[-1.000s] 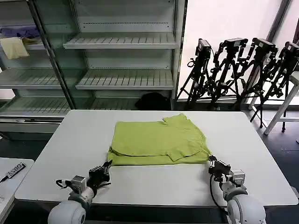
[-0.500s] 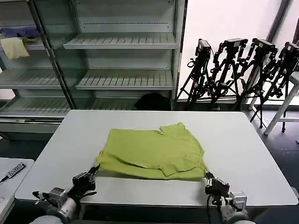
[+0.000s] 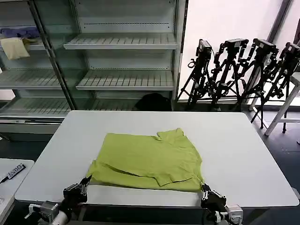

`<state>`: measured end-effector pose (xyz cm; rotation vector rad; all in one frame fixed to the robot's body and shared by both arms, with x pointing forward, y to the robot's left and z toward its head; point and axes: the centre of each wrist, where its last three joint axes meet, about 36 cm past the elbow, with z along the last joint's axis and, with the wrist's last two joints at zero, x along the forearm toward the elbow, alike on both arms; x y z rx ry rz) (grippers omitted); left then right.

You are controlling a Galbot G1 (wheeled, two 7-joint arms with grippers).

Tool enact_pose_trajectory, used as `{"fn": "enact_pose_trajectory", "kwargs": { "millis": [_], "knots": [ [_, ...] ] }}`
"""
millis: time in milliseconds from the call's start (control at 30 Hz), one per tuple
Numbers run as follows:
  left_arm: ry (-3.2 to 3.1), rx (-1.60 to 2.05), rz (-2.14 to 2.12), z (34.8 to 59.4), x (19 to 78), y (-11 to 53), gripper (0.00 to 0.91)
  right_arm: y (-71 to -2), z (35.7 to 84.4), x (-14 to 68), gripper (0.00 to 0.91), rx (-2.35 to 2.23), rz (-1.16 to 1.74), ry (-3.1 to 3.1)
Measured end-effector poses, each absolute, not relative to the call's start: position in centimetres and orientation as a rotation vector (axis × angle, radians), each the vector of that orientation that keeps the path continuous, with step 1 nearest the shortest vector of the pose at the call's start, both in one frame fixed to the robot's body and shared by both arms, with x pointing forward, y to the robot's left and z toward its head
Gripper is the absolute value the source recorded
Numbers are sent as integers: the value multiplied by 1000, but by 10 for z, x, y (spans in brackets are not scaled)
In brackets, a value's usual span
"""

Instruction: Fold and organize the clothes.

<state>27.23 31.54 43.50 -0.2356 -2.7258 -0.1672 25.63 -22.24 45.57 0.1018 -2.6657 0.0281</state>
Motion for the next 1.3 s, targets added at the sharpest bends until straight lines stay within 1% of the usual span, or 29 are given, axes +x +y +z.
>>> {"fn": "enact_pose_trajectory", "kwargs": {
  "millis": [267, 467, 667, 767, 967, 1300],
  "knots": [
    [-2743, -198, -216, 440, 265, 312, 907, -223, 470, 257, 907, 59, 52, -2724],
    [-2797, -135, -244, 455, 266, 314, 907, -228, 481, 270, 907, 55, 60, -2784],
    [-2856, -125, -231, 472, 280, 314, 907, -228, 483, 311, 907, 87, 74, -2849],
    [-2878, -140, -191, 479, 298, 314, 907, -225, 477, 342, 907, 108, 67, -2867],
    [-2897, -205, -157, 484, 347, 315, 907, -215, 465, 413, 907, 147, 61, -2874],
    [-2833, -325, -139, 473, 437, 319, 907, -203, 449, 508, 907, 176, 55, -2819]
  ]
}}
